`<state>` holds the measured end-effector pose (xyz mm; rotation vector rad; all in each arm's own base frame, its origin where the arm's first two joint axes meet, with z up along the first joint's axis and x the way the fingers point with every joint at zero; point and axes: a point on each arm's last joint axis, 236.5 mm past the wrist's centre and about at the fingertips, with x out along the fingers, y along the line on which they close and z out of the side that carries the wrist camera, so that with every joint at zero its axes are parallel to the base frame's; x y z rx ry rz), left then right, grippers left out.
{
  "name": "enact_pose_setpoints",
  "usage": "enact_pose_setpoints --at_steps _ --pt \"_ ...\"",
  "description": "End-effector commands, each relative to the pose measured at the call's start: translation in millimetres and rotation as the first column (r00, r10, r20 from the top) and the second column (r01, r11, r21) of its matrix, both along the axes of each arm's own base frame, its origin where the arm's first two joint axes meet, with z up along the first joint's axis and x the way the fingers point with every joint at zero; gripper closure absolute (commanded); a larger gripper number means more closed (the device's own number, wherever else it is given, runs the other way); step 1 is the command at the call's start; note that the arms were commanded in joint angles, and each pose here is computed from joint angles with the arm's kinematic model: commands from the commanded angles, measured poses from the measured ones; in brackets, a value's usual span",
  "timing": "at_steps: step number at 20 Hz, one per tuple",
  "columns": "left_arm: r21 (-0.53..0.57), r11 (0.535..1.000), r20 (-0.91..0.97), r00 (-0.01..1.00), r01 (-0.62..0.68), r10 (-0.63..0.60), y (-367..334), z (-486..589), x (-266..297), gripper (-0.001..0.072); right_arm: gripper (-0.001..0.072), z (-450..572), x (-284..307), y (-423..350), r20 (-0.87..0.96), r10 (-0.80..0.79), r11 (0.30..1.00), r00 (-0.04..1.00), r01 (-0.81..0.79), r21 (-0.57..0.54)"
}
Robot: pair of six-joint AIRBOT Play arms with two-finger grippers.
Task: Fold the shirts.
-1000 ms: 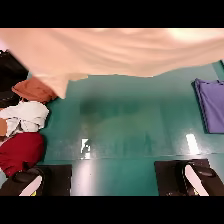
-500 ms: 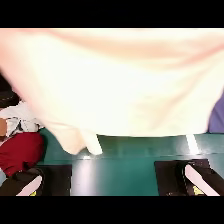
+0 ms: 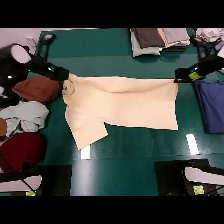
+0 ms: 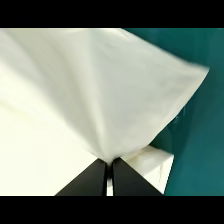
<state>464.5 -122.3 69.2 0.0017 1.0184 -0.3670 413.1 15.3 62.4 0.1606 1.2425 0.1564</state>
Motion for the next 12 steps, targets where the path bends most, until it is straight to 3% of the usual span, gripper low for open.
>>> enact_pose_setpoints --at_steps 1,2,8,12 --pt "-0.005 0.999 -0.022 0.999 -0.042 0.042 9.7 -21.7 16.0 0.0125 0.0401 -16.1 21.2 5.0 -0.031 0.016 1.000 0.999 -0.016 0.003" --pt "-0.004 0.999 -0.042 0.998 -0.054 0.054 20.1 -13.1 13.9 0.0147 0.0300 -4.5 24.0 3.1 -0.018 0.018 1.000 1.000 -0.018 0.001" --pt "-0.018 0.979 -0.261 0.946 -0.205 0.193 96.3 -30.8 -54.5 0.0147 0.0302 37.0 -22.6 4.0 -0.002 0.072 0.997 0.997 -0.072 -0.015" --pt "-0.026 0.972 -0.454 0.869 -0.233 0.196 88.3 -101.0 -129.5 0.0148 0.0302 31.8 -48.4 28.0 0.035 0.063 0.995 0.997 -0.066 0.081"
